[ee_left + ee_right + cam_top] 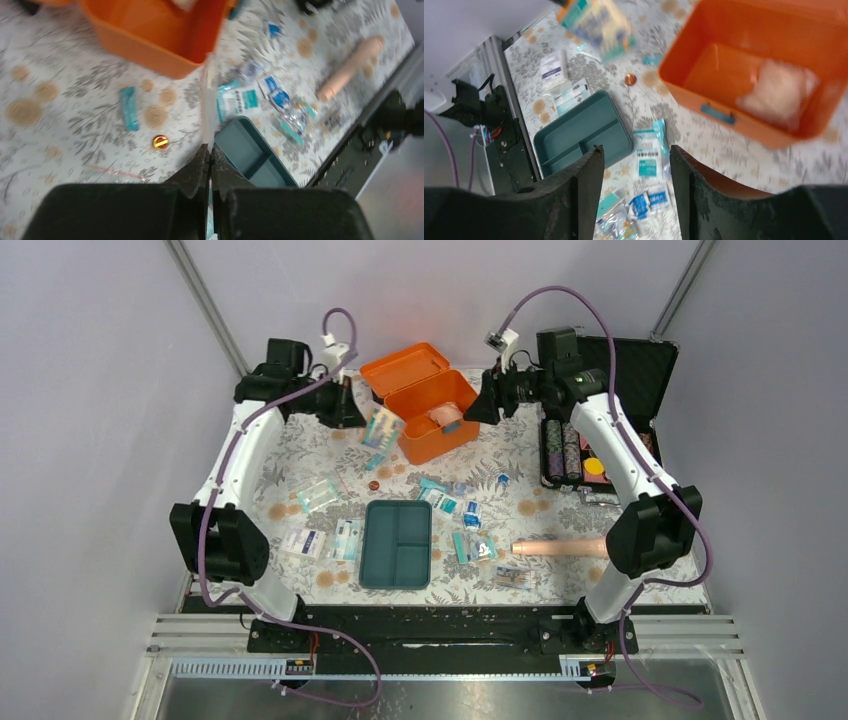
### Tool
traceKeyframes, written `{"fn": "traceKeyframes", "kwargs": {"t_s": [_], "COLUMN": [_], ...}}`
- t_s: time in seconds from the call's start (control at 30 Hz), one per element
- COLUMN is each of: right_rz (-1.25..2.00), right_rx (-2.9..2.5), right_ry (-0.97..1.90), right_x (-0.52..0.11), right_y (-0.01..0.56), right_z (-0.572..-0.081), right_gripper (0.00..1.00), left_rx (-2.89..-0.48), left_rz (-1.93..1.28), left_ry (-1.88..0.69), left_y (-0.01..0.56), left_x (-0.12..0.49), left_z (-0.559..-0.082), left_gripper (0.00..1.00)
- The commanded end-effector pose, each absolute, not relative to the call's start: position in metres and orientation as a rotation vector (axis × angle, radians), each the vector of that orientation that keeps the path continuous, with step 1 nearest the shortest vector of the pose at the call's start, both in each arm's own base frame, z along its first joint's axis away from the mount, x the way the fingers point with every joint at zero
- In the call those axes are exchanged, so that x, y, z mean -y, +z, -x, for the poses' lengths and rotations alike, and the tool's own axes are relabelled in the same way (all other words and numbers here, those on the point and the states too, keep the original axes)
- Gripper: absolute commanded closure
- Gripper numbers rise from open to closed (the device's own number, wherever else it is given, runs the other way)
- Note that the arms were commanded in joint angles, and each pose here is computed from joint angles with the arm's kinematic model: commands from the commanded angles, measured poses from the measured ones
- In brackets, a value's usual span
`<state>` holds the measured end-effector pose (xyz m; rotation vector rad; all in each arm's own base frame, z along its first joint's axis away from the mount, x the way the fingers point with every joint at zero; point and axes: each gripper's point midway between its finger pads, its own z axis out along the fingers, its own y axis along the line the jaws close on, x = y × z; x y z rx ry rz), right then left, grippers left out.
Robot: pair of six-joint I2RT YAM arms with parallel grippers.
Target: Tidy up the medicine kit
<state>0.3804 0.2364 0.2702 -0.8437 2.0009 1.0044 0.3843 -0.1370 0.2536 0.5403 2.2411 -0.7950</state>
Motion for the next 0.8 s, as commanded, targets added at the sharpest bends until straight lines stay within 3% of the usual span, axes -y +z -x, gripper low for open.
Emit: {"fn": "traceKeyframes", "kwargs": {"t_s": [0.0,0.37,0.67,0.77], "right_rz": [1.18,1.417,1.442,1.444], "right_rx": [-1.647,-1.425,-1.393,-1.394], "right_ry": [1.036,1.114,1.125,1.147], "right_x": [-0.274,-0.325,-0.337,-0.339], "right_y": [0.309,0.302,0.292,0.291], "right_z": [-0.367,-0.341,-0.332,-0.328], "right_gripper": [0.42,0.44,0.46,0.52], "left_rx": [-2.042,-1.771,-1.663,-1.655], "left_rz": [-0.937,-1.37,-1.437,-1.419], "left_ry": [-0.877,-0.701,-0.615,-0.592], "left_y": [0.284,0.312,0.322,0.323], "left_x": [0.176,0.23,0.237,0.237], "left_z": [-0.341,-0.308,-0.307,-0.311], "left_gripper": [1.0,1.0,1.0,1.0]}}
